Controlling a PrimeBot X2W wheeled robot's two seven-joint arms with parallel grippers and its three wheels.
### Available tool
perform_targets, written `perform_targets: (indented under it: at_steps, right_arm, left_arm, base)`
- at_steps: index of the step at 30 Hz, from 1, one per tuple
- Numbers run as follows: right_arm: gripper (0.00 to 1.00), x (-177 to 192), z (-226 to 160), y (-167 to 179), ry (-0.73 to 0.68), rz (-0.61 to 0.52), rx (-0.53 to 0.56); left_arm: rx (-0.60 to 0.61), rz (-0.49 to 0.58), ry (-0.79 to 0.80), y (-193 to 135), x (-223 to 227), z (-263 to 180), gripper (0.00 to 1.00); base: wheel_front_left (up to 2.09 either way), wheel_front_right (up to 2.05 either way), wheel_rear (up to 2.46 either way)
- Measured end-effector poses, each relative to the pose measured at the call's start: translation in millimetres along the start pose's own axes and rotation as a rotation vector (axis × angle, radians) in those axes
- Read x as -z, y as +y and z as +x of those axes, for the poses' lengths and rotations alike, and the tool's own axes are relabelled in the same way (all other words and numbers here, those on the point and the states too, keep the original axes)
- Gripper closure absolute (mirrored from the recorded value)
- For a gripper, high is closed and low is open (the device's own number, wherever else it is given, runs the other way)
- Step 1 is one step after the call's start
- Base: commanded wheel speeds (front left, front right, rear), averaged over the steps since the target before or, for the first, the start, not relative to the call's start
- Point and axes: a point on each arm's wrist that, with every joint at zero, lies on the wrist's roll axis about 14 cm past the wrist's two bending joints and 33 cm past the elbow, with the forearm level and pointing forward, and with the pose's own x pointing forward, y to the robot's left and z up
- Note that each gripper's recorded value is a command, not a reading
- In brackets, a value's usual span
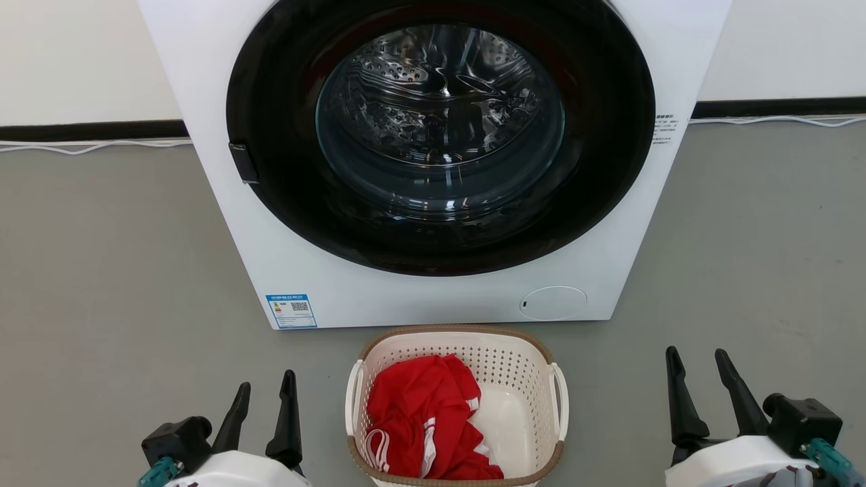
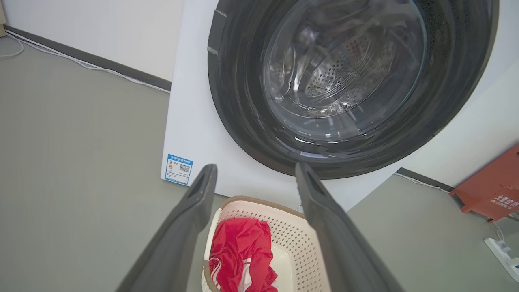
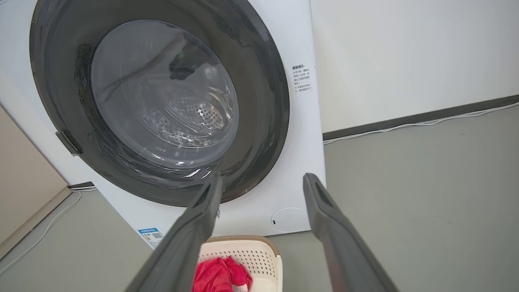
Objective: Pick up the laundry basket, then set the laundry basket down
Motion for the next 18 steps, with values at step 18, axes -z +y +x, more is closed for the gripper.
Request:
perform_targets:
  at_steps: [18]
  right_arm:
    - [0.0,-1.3,0.3,5.2,-0.017,-0.229,-0.044]
  left_arm:
    - [0.042,0.196,-0.044,-8.3,-3.9,0.6,0.0]
  base:
    - [0.0,0.0,0.0]
